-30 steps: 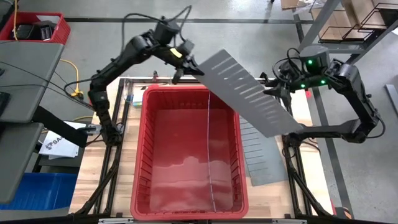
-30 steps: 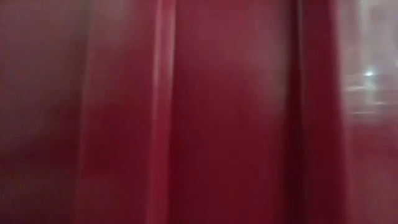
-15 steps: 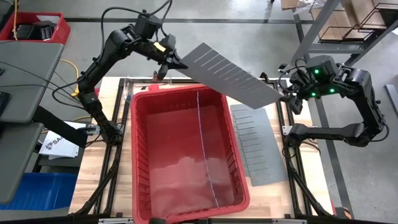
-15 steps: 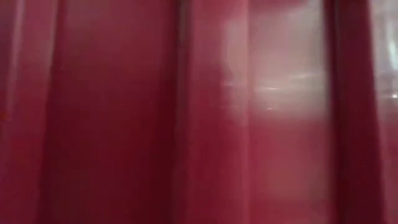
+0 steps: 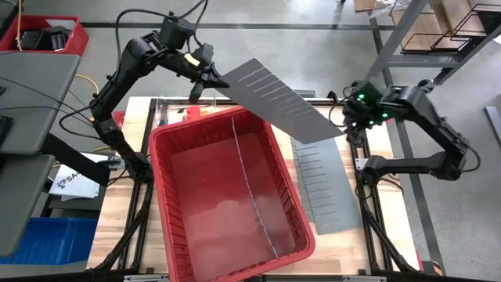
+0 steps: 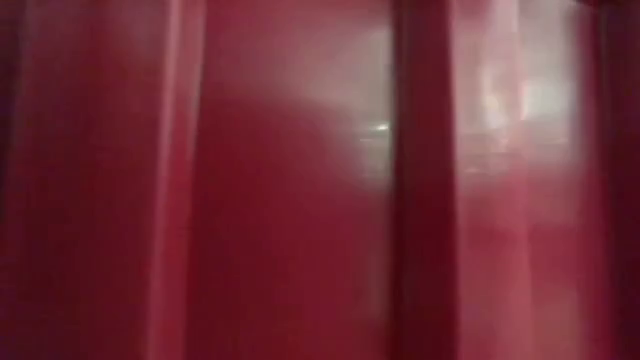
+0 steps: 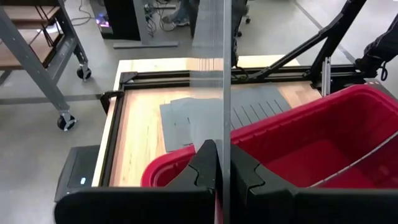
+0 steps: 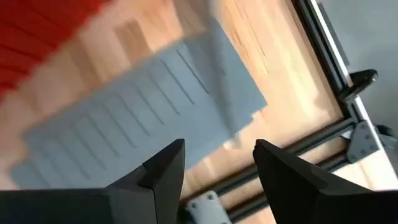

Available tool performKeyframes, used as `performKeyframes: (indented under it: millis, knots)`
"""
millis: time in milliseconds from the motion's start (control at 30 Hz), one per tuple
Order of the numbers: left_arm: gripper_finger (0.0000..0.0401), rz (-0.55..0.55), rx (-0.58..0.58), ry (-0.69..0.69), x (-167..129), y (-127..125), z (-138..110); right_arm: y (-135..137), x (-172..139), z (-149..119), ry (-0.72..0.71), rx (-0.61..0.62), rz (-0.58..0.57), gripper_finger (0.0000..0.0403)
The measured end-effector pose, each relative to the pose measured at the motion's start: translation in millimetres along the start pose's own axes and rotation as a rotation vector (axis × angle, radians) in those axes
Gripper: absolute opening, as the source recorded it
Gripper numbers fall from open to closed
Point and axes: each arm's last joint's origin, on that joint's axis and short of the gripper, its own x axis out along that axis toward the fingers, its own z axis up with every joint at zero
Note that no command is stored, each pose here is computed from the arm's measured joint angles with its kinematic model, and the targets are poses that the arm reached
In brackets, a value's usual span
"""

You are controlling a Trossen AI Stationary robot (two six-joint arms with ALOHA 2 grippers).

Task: Sort blocks
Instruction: Assemble the bin divider into the red bin

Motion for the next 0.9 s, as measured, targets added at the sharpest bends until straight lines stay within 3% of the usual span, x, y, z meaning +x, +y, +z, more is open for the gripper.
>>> performKeyframes:
  millis: [100,333,467,767,900]
  knots:
    - [0.0000,0.004,0.001,-0.008,-3.7,-2.4,1.1,-2.6,22.0,4.0,0.012,-0.021,-0.013,0.0188]
    - [0.0000,0.007,0.001,-0.012,-6.0,-4.0,1.7,-4.6,57.1,-3.3,0.058,-0.015,0.102,0.0188]
    - [0.0000,0.009,0.001,-0.011,-6.0,-3.9,1.6,-7.3,68.5,-7.3,0.070,-0.059,0.086,0.0188]
    - [0.0000,0.016,0.003,-0.011,-6.0,-3.6,1.9,-17.0,104.1,-9.0,0.009,-0.033,0.041,0.0187]
    - [0.0000,0.028,0.004,-0.008,-6.3,-2.8,1.8,-17.2,106.7,-8.5,-0.009,-0.031,0.046,0.0159]
